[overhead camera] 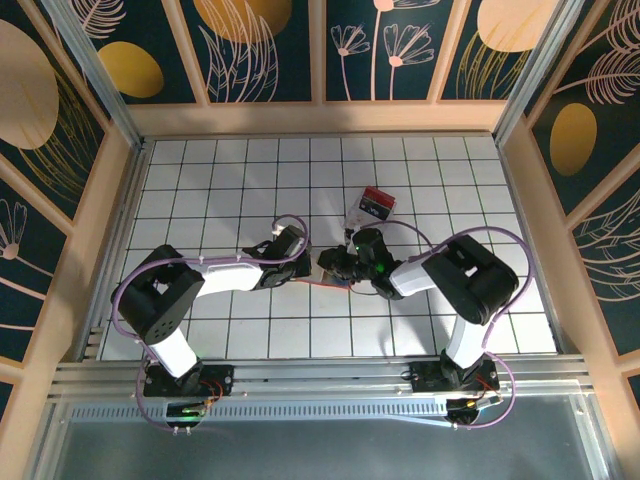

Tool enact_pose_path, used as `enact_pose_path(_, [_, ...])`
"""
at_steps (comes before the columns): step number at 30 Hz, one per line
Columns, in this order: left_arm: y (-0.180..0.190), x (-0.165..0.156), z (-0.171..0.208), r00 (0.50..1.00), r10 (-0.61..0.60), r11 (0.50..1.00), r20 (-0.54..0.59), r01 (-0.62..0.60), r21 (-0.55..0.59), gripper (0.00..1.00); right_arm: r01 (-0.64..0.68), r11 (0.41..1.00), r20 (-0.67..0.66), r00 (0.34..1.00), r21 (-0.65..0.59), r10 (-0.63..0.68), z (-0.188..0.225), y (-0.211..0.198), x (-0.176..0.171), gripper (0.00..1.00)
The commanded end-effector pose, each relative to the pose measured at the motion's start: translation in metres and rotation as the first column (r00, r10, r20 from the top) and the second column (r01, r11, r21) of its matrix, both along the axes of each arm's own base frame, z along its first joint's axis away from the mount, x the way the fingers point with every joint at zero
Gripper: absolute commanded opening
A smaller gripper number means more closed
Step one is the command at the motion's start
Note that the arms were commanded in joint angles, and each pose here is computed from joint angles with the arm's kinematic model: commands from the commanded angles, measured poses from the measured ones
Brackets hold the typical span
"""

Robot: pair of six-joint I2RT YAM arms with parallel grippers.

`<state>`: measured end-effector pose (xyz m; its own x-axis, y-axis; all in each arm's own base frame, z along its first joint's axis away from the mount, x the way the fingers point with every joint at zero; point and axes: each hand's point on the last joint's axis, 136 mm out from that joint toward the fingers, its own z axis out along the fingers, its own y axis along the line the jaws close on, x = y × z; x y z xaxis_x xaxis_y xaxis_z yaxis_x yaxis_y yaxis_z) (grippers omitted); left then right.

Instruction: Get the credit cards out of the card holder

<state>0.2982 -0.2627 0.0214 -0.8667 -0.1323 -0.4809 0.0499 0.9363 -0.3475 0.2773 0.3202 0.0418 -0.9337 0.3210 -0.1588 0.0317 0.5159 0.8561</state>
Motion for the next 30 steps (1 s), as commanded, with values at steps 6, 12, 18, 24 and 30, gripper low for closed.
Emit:
enact_pose_path(6, [0.019,-0.019,-0.026,0.996,0.022,0.998,-0.088,-0.017,0.066,0.20,0.043,0.978,-0.086,0.994,-0.203,-0.061,-0.019,-0.013,-0.005,0.21])
enact_pose_path(12, [0.021,-0.019,-0.026,0.996,0.032,0.997,-0.087,-0.025,0.074,0.20,0.064,0.972,-0.069,0.994,-0.227,-0.082,-0.012,-0.022,-0.007,0.23])
enact_pose_path(18, [0.020,-0.019,-0.025,0.996,0.031,0.997,-0.088,-0.025,0.071,0.19,0.061,0.973,-0.084,0.993,-0.221,-0.081,-0.016,-0.022,-0.010,0.23])
enact_pose_path(24, [0.018,-0.019,-0.024,0.996,0.025,0.998,-0.090,-0.020,0.064,0.19,0.053,0.977,-0.105,0.992,-0.207,-0.076,-0.025,-0.017,-0.010,0.23])
enact_pose_path(30, [0.017,-0.020,-0.025,0.996,0.019,0.998,-0.092,-0.013,0.058,0.18,0.051,0.973,-0.123,0.989,-0.227,-0.081,-0.032,-0.015,-0.007,0.23])
